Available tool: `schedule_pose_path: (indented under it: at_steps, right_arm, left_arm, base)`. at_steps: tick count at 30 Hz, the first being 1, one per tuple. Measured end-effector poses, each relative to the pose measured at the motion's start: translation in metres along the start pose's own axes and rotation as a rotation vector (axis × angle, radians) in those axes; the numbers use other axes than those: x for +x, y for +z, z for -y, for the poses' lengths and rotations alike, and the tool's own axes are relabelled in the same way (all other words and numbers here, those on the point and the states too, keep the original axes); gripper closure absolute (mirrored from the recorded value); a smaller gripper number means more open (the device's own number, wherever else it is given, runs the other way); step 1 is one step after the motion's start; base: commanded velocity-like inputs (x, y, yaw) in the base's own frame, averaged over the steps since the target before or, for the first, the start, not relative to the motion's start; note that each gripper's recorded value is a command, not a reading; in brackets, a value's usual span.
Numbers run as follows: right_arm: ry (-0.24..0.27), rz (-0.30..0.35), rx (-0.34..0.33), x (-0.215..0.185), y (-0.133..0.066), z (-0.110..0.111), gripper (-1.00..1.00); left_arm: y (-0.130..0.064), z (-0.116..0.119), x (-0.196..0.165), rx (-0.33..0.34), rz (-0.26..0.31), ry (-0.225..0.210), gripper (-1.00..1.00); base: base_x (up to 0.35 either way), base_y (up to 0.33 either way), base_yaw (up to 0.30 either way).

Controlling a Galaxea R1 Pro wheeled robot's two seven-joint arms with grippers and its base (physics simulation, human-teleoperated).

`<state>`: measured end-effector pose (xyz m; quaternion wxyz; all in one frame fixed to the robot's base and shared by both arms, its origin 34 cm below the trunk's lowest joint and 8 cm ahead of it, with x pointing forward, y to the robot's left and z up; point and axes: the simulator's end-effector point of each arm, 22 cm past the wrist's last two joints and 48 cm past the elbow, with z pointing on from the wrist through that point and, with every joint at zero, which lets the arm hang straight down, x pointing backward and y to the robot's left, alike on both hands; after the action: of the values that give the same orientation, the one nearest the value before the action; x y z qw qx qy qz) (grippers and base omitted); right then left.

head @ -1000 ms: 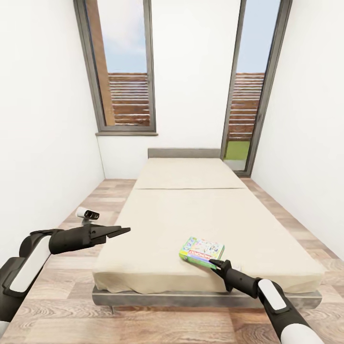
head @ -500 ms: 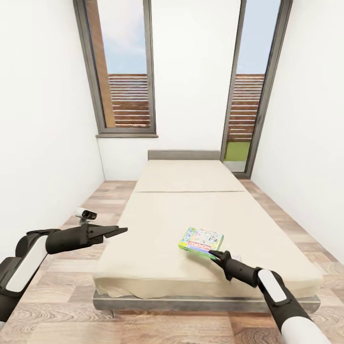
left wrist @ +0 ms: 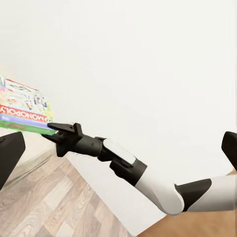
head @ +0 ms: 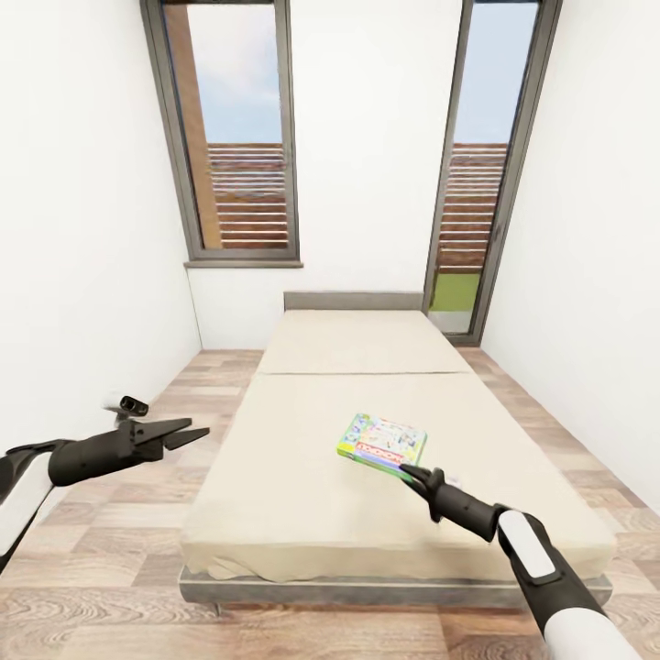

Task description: Put all the toys in the child's room - the three board games (two on the bed and one on the table), the two jigsaw puzzles on the table, and the tennis ball on the table - inside the toy box on the table in the child's room.

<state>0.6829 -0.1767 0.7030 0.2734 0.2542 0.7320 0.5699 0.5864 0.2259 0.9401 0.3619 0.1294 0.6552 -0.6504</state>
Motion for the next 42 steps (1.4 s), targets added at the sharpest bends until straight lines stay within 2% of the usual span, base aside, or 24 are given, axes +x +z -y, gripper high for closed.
schedule_pose_path:
  at_steps: [2, 6, 22, 29, 37, 42]
  right_arm:
    - [-0.011, 0.006, -0.04, -0.003, -0.002, -0.016, 1.0]
    - [-0.022, 0.008, -0.055, -0.006, -0.004, -0.029, 1.0]
    - [-0.031, 0.016, -0.052, -0.016, -0.009, -0.06, 1.0]
    - [-0.101, 0.046, -0.025, -0.047, -0.035, -0.076, 1.0]
    - [-0.115, 0.051, -0.028, -0.054, -0.041, -0.093, 1.0]
    - [-0.12, 0.055, -0.033, -0.057, -0.043, -0.105, 1.0]
  left_arm:
    - [-0.004, 0.001, -0.005, -0.001, 0.007, -0.007, -1.0]
    - [-0.004, 0.005, -0.011, -0.005, 0.008, -0.009, -1.0]
    - [0.0, 0.024, -0.034, -0.007, 0.008, -0.01, -1.0]
    - [0.002, 0.032, -0.044, -0.014, 0.008, -0.011, -1.0]
    - [-0.002, 0.019, -0.049, -0.075, 0.005, -0.044, -1.0]
    - [-0.003, 0.017, -0.053, -0.102, -0.002, -0.049, -1.0]
  base:
    - [0.0, 0.0, 0.0]
    - [0.0, 0.0, 0.0]
    - [0.0, 0.0, 0.0]
    - [0.0, 0.0, 0.0]
    - [0.0, 0.0, 0.0]
    - [0.0, 0.0, -0.004]
